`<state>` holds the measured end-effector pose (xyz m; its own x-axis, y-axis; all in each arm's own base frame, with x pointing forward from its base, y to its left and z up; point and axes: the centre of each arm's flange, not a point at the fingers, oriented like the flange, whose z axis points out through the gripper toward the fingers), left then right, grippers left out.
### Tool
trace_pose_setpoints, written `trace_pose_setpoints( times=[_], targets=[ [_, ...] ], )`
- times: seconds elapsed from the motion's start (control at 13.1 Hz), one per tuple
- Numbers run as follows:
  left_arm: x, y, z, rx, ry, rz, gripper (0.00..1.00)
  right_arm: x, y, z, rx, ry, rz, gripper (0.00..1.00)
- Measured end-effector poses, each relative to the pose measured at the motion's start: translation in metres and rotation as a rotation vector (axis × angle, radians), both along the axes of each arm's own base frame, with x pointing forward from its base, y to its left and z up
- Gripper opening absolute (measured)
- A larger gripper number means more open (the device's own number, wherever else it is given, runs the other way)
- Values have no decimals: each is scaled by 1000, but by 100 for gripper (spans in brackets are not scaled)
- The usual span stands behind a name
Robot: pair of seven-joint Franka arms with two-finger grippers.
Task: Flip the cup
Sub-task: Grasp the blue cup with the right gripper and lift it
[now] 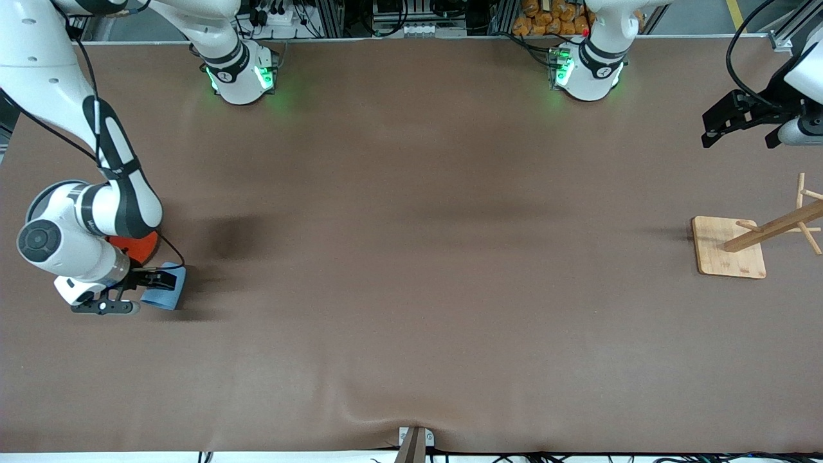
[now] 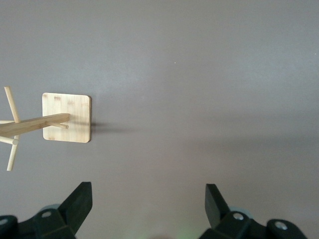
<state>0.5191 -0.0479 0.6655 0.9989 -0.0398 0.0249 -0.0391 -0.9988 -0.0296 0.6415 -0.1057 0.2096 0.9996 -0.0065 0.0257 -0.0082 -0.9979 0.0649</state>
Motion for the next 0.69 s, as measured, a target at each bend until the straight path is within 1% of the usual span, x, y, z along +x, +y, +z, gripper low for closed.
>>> trace_pose_setpoints(
  times=[0.08,0.38,0.46,0.53,0.69],
  targets=[
    [0,0,0,0,-1,0,100,1,0,-3,0,-7,1,81],
    [0,4,1,0,-3,7,100,3,4,-2,1,-15,11,80],
    [0,4,2,0,-4,7,100,5,11,1,2,-24,25,80],
    [0,4,2,-1,-4,7,100,11,24,10,1,-42,56,80],
    [0,3,2,-10,-5,6,100,25,70,45,-3,-90,177,80]
  ],
)
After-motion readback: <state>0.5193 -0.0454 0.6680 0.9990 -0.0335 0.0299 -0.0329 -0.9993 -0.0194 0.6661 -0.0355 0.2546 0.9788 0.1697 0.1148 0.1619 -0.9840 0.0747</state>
